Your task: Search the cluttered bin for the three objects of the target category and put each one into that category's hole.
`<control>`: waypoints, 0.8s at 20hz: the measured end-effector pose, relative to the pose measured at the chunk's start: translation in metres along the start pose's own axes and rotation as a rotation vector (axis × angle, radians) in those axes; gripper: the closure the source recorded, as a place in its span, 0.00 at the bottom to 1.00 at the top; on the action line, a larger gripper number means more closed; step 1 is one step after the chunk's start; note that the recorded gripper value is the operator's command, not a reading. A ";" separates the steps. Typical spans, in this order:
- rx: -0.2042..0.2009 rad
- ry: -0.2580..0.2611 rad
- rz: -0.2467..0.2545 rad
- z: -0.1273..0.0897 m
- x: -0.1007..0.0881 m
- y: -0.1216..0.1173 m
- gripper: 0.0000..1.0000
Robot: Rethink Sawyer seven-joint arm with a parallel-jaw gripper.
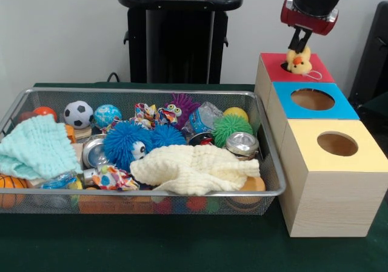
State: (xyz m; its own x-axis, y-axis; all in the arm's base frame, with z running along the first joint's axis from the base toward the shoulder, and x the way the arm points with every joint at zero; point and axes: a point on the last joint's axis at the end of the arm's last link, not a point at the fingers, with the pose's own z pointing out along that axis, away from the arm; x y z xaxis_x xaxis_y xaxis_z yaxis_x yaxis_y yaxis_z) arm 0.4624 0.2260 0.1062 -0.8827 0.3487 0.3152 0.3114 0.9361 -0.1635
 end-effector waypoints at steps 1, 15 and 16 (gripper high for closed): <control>0.000 -0.001 0.000 0.000 -0.001 0.001 1.00; 0.002 0.022 0.002 -0.011 -0.005 0.001 1.00; 0.000 0.020 0.004 -0.013 -0.006 0.001 1.00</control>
State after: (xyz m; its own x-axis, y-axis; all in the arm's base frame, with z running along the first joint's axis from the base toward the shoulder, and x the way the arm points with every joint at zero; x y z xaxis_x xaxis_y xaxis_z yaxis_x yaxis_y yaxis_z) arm 0.4730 0.2254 0.1164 -0.8742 0.3528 0.3336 0.3146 0.9349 -0.1644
